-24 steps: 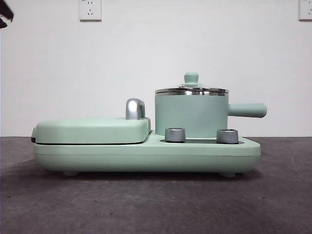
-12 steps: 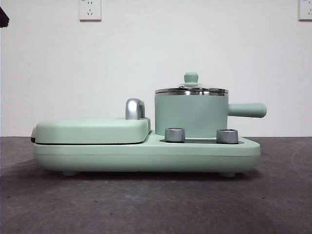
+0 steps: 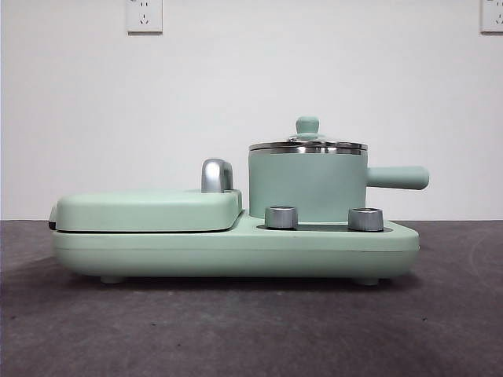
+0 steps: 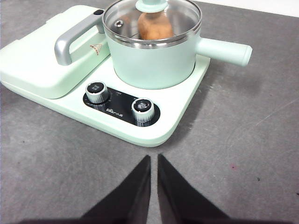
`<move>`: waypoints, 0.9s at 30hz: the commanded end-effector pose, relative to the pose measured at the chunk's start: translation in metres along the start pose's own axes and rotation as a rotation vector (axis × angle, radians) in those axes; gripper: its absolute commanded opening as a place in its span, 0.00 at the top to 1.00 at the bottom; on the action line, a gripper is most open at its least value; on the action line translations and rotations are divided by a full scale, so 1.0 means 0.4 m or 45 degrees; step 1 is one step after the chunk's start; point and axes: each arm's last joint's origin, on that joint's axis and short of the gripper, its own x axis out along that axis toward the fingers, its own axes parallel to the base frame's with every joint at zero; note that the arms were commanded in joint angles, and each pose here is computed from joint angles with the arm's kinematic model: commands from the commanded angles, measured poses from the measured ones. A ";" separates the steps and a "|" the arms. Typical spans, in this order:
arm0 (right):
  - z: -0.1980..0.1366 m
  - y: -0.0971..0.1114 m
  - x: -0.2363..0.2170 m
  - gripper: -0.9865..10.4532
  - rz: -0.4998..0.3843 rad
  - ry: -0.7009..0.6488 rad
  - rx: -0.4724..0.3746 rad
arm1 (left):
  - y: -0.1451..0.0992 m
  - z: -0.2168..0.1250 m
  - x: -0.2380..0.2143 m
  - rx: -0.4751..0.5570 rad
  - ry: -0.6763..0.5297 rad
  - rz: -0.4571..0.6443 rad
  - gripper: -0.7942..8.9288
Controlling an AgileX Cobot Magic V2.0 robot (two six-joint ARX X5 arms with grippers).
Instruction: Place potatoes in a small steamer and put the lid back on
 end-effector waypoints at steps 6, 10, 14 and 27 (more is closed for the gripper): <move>0.006 0.002 -0.002 0.90 0.008 -0.019 0.004 | 0.080 -0.139 0.009 0.240 -0.256 0.381 0.91; 0.006 0.002 -0.002 0.90 0.009 -0.020 0.004 | 0.113 -0.204 0.036 0.199 -0.317 0.447 0.91; 0.006 0.002 -0.002 0.90 0.009 -0.019 0.004 | 0.139 -0.256 0.061 0.142 -0.345 0.513 0.91; 0.006 0.002 -0.002 0.90 0.009 -0.019 0.004 | 0.151 -0.282 0.073 0.107 -0.325 0.557 0.91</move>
